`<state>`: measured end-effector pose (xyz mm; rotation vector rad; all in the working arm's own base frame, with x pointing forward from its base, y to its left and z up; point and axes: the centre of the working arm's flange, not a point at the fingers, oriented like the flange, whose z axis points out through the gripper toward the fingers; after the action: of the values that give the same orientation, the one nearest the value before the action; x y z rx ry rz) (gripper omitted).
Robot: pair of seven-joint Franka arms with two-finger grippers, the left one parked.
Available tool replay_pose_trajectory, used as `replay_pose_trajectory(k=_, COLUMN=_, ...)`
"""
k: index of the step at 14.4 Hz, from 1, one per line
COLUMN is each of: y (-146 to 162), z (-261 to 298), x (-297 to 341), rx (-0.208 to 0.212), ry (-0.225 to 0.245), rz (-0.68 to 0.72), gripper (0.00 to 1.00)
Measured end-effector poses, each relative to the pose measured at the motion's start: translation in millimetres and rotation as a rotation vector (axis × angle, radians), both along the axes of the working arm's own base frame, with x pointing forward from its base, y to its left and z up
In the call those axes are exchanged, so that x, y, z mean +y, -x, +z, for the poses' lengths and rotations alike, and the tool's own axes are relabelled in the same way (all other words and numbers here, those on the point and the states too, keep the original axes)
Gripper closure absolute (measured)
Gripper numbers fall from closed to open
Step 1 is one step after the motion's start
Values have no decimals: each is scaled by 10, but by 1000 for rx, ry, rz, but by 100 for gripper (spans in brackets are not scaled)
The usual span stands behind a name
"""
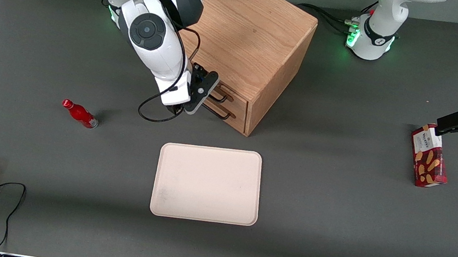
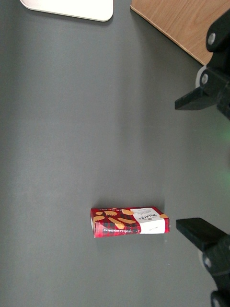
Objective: Open upper drawer
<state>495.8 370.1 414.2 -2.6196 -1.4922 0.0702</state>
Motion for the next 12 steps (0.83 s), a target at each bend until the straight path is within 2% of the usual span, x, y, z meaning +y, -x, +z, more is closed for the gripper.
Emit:
replay_pose_trajectory(k=6, y=18, z=-131, x=-18, rx=-9, ry=2, rz=2, gripper=0)
replay_pose_trajectory(k=12, y=7, z=-163, x=-29, rx=-29, ry=28, rz=20, gripper=0)
